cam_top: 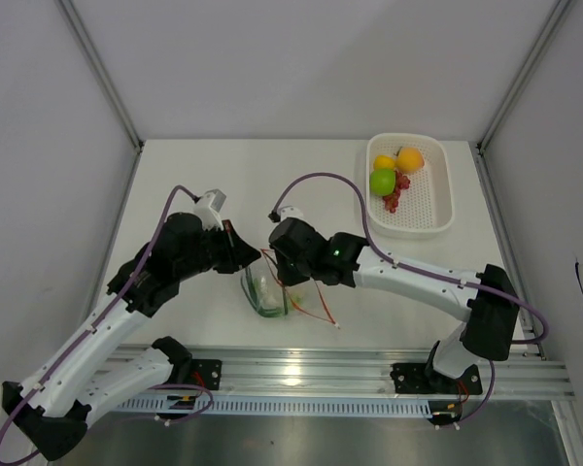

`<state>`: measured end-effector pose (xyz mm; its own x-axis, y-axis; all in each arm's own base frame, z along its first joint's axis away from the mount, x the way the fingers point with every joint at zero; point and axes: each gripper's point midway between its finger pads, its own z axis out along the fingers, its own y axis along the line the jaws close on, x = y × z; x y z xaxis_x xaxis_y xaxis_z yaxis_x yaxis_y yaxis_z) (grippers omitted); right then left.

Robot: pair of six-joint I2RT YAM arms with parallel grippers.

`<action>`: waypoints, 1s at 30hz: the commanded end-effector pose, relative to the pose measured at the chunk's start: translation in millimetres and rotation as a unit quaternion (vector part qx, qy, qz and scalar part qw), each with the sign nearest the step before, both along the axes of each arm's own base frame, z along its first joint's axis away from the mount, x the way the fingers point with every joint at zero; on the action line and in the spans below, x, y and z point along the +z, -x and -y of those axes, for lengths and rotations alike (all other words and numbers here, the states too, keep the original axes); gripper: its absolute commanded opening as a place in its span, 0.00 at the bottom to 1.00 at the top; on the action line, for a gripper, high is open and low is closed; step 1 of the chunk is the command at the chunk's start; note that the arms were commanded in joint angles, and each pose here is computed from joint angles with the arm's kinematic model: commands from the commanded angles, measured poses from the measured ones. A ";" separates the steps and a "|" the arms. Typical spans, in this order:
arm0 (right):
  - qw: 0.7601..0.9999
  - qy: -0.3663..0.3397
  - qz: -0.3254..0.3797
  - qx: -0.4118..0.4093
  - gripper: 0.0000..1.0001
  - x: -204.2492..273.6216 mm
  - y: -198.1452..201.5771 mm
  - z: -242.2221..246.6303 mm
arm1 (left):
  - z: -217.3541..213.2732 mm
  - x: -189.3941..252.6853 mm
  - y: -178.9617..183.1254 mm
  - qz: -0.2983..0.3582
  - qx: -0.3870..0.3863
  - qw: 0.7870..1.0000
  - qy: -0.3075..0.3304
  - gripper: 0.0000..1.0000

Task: Place the food in the zip-top bag and seal the zipper
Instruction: Adjust the fake vegetable in the zipper food storage bag.

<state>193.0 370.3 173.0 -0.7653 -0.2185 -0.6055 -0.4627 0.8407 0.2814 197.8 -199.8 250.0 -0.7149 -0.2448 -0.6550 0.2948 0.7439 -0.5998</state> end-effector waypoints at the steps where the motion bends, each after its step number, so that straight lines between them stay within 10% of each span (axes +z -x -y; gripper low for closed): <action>1: 0.999 -0.011 0.033 -0.005 0.06 18.9 -5.5 2.0 | -0.8 14.1 -3.2 0.024 -0.001 1.000 0.004 0.01; 8: 0.998 -0.040 0.042 -0.017 0.06 32.3 -12.9 -2.3 | 19.7 -22.7 28.6 -0.068 -0.070 0.995 0.033 0.15; 13: 0.997 -0.058 0.047 -0.033 0.06 38.4 -23.3 -6.9 | 21.1 -37.1 47.0 -0.098 -0.079 0.990 0.069 0.53; 19: 0.990 -0.094 0.042 -0.091 0.00 49.0 -37.9 -13.1 | 29.4 -43.4 67.0 -0.121 -0.075 0.980 0.139 0.72; 30: 0.976 -0.107 0.046 -0.184 0.00 49.7 -61.8 -24.7 | 43.9 -51.0 62.8 -0.130 -0.055 0.981 0.132 0.78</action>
